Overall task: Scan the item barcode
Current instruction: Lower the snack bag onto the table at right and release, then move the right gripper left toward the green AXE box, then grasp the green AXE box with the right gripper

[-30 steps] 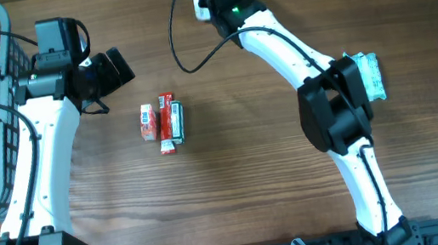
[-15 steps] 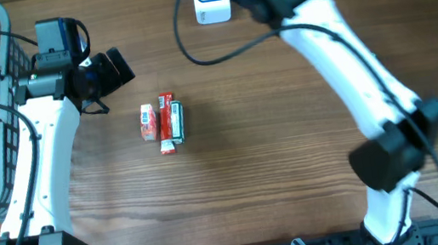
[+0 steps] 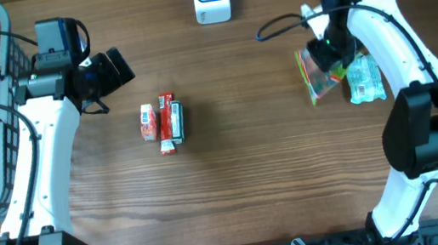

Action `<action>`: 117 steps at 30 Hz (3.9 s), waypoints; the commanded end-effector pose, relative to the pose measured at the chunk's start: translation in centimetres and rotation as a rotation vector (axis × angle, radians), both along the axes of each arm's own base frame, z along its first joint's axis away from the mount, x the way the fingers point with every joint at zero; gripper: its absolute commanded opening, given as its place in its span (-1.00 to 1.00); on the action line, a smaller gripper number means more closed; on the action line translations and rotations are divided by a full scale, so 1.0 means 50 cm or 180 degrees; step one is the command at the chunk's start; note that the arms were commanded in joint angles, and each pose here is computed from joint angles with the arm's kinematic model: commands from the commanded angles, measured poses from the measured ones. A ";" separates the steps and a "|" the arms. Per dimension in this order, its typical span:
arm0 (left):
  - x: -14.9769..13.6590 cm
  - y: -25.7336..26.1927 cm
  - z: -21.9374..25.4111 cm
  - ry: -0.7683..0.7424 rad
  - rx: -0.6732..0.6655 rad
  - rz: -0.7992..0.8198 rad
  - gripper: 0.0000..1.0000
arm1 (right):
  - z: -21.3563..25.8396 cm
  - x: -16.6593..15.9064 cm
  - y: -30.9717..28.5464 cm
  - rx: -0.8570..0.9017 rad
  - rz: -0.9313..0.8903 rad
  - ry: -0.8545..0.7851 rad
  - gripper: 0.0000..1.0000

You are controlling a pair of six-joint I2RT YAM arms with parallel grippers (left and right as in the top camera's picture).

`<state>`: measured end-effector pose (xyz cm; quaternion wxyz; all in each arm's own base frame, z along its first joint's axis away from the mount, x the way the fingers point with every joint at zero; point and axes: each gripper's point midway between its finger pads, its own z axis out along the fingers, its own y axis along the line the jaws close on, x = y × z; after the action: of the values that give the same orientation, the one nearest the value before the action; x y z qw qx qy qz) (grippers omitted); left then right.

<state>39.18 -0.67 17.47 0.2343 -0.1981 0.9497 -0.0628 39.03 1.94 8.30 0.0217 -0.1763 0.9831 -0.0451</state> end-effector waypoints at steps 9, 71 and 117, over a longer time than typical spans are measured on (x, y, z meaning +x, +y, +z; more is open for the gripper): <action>0.004 0.009 0.008 -0.0041 0.0057 0.0004 1.00 | 0.021 0.050 -0.046 -0.0098 -0.0107 -0.0342 0.70; 0.004 0.009 0.008 -0.0041 0.0057 0.0004 1.00 | -0.067 -0.138 0.601 0.2168 -0.0932 0.0149 0.36; 0.006 0.104 0.024 -0.0100 0.0834 0.0435 1.00 | -0.154 -0.127 0.702 0.1450 -0.0451 -0.1198 -0.14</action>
<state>39.43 3.98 18.19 0.2711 -0.2295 0.9326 0.0644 31.97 37.39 0.90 0.2271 -0.0787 0.9571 0.1618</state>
